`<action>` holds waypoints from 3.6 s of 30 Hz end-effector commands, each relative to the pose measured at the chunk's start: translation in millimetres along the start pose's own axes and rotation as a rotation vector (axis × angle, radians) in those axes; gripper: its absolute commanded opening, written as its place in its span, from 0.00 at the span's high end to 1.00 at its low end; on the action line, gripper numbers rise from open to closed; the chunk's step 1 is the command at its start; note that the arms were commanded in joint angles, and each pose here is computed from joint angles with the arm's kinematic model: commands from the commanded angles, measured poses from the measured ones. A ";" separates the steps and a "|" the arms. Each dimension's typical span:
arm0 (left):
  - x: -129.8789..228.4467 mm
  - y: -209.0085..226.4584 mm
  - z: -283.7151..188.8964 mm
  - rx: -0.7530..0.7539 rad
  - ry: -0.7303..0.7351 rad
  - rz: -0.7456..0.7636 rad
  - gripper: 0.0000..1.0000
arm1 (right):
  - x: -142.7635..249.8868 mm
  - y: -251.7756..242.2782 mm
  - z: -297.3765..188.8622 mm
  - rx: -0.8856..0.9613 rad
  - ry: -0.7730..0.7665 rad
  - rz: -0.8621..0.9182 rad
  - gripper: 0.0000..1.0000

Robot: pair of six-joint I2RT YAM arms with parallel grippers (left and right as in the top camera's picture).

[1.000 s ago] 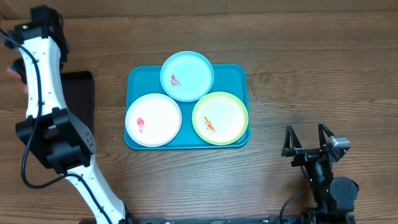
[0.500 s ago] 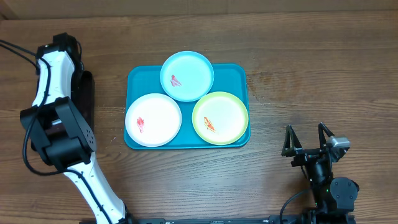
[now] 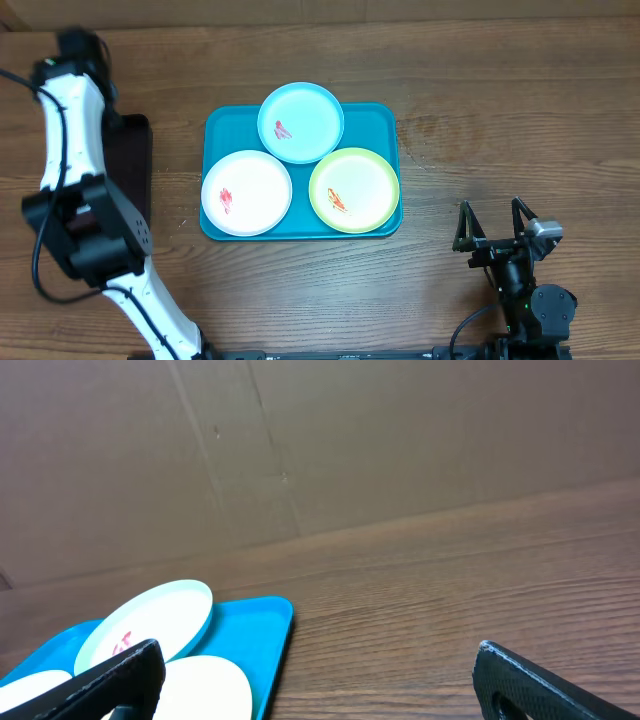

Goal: Clean dirty plates on tray and stack at the side
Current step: 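Carry the sponge with the left gripper onto the pink plate, then reach the right gripper to the pink plate rim and grasp it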

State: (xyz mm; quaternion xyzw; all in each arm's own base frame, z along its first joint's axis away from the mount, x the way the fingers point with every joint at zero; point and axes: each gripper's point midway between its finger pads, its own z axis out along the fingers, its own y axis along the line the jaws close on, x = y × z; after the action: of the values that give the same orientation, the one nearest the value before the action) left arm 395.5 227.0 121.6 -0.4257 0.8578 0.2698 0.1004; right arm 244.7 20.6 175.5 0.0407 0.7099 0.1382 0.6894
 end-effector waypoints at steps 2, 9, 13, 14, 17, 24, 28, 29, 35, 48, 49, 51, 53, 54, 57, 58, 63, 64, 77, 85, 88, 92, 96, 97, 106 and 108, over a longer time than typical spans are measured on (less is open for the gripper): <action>-1.3 10.7 1.6 -0.061 -0.003 0.042 0.96 | 1.3 -3.8 0.0 0.016 -0.006 0.004 0.00; -46.4 55.1 -120.3 0.124 -0.127 -0.083 0.96 | 1.3 -3.8 0.0 0.016 -0.006 0.004 0.00; -34.0 49.6 -170.9 0.377 -0.101 -0.081 0.96 | 1.3 -3.8 0.0 0.016 -0.006 0.004 0.00; -27.0 47.1 -179.6 0.429 -0.084 -0.051 0.96 | 1.3 -3.8 0.0 0.016 -0.006 0.004 0.00; 1.9 36.5 -189.9 0.532 0.024 0.037 0.95 | 1.2 -3.8 0.0 0.016 -0.007 0.004 0.00; 95.0 -32.2 -203.8 0.852 0.302 0.485 0.96 | 1.3 -3.8 0.0 0.016 -0.006 0.004 0.00; 142.3 -65.4 -185.8 0.844 0.396 0.609 0.96 | 1.2 -3.8 0.0 0.016 -0.007 0.004 0.00; 151.9 -73.0 -180.9 0.839 0.410 0.625 0.96 | 1.3 -3.8 0.0 0.016 -0.006 0.003 0.00; 221.8 -126.8 -140.3 0.817 0.454 0.697 0.96 | 1.3 -3.8 0.0 0.016 -0.006 0.004 0.00; 274.1 -153.6 -99.8 0.743 0.421 0.687 0.85 | 1.3 -3.8 0.0 0.016 -0.006 0.003 0.00; 272.2 -151.8 -96.5 0.719 0.413 0.676 0.85 | 1.2 -3.8 0.0 0.016 -0.007 0.003 0.00; 268.8 -149.4 -92.9 0.696 0.405 0.664 0.85 | 1.3 -3.8 0.0 0.016 -0.006 0.003 0.00; 268.0 -147.7 -91.7 0.693 0.411 0.659 0.78 | 1.2 -3.8 0.0 0.016 -0.007 0.004 0.00; 268.4 -146.9 -91.5 0.690 0.414 0.660 0.65 | 1.3 -3.8 0.0 0.016 -0.006 0.003 0.00; 267.5 -146.0 -93.7 0.691 0.414 0.670 0.53 | 1.3 -3.8 0.0 0.016 -0.006 0.004 0.00; 263.8 -146.3 -98.4 0.697 0.405 0.682 0.50 | 1.2 -3.8 0.0 0.016 -0.007 0.004 0.00; 236.9 -145.3 -127.5 0.720 0.375 0.670 0.49 | 1.3 -3.8 0.0 0.016 -0.006 0.003 0.00; 228.0 -143.8 -136.6 0.727 0.366 0.661 0.49 | 1.3 -3.8 0.0 0.016 -0.006 0.003 0.00; 91.5 -82.4 -194.5 0.758 0.177 0.410 0.00 | -1.5 -8.9 -0.2 0.046 -0.020 -0.015 0.00; 94.9 -72.1 -185.2 0.726 0.220 0.400 0.00 | -51.3 49.9 -12.4 -0.284 -0.178 0.176 0.00; 93.5 -74.3 -186.1 0.733 0.212 0.399 0.00 | -112.3 79.7 -45.5 -0.448 -0.436 0.122 0.00; 91.7 -76.0 -186.8 0.740 0.203 0.396 0.00 | -191.2 93.1 -118.4 -0.467 -0.899 -0.033 0.00; 91.7 -76.0 -186.9 0.741 0.204 0.396 0.00 | -243.2 108.1 -148.7 -0.419 -0.994 -0.130 0.00; 91.7 -76.0 -186.9 0.741 0.204 0.396 0.00 | -253.4 116.3 -144.3 -0.412 -0.929 -0.170 0.00; 92.7 -76.9 -188.0 0.749 0.210 0.393 0.00 | -258.3 119.1 -43.9 -0.251 0.055 -0.167 0.00; 95.2 -79.1 -191.2 0.772 0.224 0.394 0.00 | -249.0 133.3 -21.2 -0.341 0.268 -0.015 0.00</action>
State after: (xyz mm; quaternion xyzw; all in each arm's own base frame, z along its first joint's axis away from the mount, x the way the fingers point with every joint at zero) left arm 408.4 26.8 208.4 -0.2201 0.9663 -0.0879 0.1009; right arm 191.1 63.7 453.6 -0.0813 0.7143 0.1893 0.6688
